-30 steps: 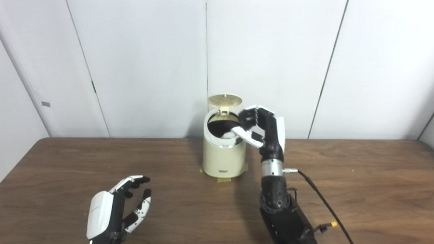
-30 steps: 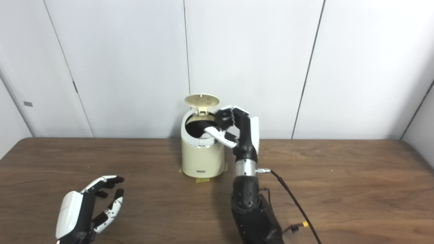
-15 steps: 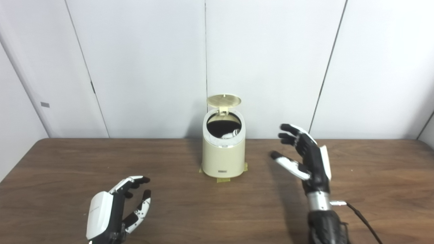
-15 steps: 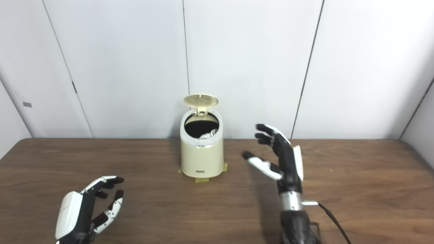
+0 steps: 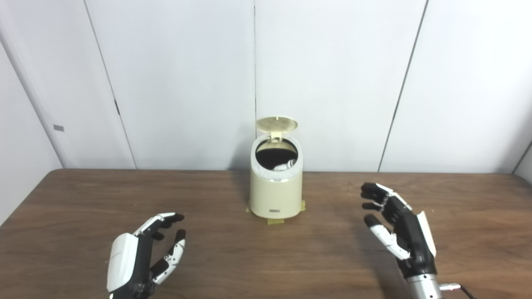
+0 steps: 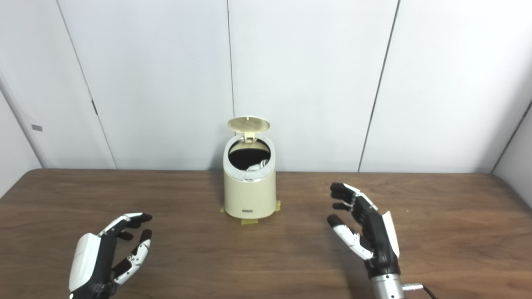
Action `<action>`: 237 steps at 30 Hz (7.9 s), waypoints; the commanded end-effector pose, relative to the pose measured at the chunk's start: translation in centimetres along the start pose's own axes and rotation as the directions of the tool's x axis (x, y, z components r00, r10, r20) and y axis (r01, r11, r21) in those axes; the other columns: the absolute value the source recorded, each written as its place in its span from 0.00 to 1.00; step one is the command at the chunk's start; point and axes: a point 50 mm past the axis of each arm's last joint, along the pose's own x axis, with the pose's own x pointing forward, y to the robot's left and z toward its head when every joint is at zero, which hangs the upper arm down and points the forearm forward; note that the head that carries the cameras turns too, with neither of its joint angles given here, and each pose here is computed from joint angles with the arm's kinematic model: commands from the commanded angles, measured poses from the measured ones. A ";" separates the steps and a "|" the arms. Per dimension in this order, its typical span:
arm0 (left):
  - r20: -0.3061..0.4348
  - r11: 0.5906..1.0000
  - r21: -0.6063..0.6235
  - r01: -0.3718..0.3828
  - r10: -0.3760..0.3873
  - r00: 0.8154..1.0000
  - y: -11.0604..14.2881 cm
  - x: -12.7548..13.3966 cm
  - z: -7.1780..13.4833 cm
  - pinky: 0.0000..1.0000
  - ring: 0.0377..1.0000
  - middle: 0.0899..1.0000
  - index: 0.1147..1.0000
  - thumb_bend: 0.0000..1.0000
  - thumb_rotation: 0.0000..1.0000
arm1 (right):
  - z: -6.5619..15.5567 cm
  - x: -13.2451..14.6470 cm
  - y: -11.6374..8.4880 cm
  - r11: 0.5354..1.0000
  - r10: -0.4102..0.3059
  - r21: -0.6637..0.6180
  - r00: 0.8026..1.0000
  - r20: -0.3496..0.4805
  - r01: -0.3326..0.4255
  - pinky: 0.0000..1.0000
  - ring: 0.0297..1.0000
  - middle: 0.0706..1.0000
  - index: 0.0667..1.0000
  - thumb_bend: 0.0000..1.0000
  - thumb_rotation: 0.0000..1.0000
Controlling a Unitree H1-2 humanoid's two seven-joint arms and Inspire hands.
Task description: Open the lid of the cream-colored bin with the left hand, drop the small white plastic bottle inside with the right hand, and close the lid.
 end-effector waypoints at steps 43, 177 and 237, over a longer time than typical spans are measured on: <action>0.157 0.800 0.509 0.317 -0.448 0.880 -0.2 27.2 26.2 1.00 0.99 0.92 0.85 0.90 1.00 | 0.1 -1.5 0.2 0.997 -0.035 -0.066 0.999 -0.016 0.034 0.77 0.85 0.86 0.86 0.44 0.64; -0.006 0.327 0.896 0.301 -0.668 0.744 -5.5 17.6 13.7 1.00 1.00 0.99 0.97 1.00 1.00 | 0.1 -0.4 2.2 0.994 -0.091 -0.059 0.994 -0.061 0.087 0.75 0.82 0.84 0.84 0.47 0.58; 0.144 0.939 -0.342 0.028 0.023 0.989 1.7 5.9 4.1 0.68 0.76 0.76 0.74 0.22 0.62 | 1.1 -1.2 1.2 0.993 -0.108 -0.044 0.993 -0.042 0.106 0.71 0.78 0.79 0.78 0.17 0.60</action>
